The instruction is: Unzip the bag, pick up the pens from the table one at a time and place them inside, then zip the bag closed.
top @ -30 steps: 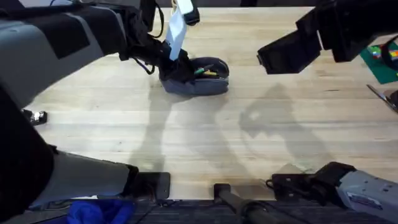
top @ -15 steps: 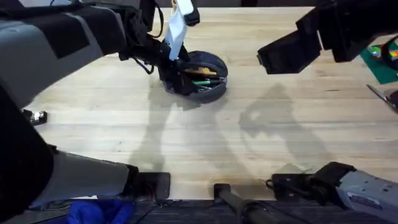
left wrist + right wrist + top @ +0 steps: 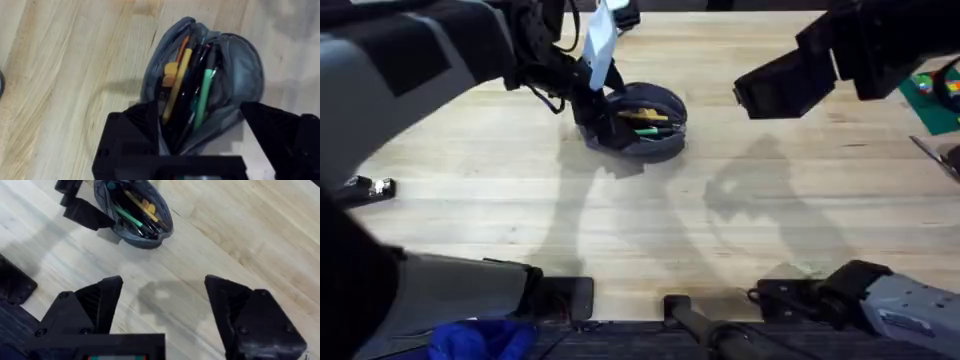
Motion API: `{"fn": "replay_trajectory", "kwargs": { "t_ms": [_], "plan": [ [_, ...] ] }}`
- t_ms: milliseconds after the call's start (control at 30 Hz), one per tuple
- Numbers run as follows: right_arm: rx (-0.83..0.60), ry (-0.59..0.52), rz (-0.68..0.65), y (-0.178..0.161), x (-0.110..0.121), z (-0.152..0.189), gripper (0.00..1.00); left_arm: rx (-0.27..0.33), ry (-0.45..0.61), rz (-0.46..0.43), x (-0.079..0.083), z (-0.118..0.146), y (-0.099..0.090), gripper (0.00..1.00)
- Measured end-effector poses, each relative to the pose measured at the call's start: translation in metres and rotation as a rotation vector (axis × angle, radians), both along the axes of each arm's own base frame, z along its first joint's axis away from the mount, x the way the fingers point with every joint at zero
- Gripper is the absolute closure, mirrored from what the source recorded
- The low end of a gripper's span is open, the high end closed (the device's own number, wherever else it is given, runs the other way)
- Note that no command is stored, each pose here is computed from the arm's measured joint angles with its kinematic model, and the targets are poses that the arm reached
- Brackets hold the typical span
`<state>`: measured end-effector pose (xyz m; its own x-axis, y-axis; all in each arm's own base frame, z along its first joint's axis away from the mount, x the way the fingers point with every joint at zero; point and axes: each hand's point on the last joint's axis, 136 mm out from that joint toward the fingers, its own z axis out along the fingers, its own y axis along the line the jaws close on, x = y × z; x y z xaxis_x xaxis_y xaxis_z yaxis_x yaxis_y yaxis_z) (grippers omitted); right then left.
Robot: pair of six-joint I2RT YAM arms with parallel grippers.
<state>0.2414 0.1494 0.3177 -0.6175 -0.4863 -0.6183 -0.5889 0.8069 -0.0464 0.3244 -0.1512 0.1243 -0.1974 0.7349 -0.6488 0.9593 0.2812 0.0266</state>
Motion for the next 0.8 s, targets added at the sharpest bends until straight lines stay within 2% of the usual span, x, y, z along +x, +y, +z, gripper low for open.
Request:
{"fn": "replay_trajectory", "kwargs": {
  "t_ms": [200,333,533,800],
  "plan": [
    [0.000,0.000,0.000,0.000,0.000,0.000,0.005,-0.016,-0.079,0.009,-0.005,0.034,0.004,0.008],
    [0.000,0.000,0.000,0.000,0.000,0.000,0.006,-0.031,-0.107,0.050,-0.010,0.053,0.014,0.008],
    [0.001,-0.001,0.000,0.000,0.000,0.000,0.005,-0.039,-0.091,0.134,-0.026,0.071,0.036,0.007],
    [0.002,-0.004,0.000,0.000,0.001,0.001,0.005,-0.059,-0.114,0.254,-0.039,0.094,0.072,0.007]
  ]
}}
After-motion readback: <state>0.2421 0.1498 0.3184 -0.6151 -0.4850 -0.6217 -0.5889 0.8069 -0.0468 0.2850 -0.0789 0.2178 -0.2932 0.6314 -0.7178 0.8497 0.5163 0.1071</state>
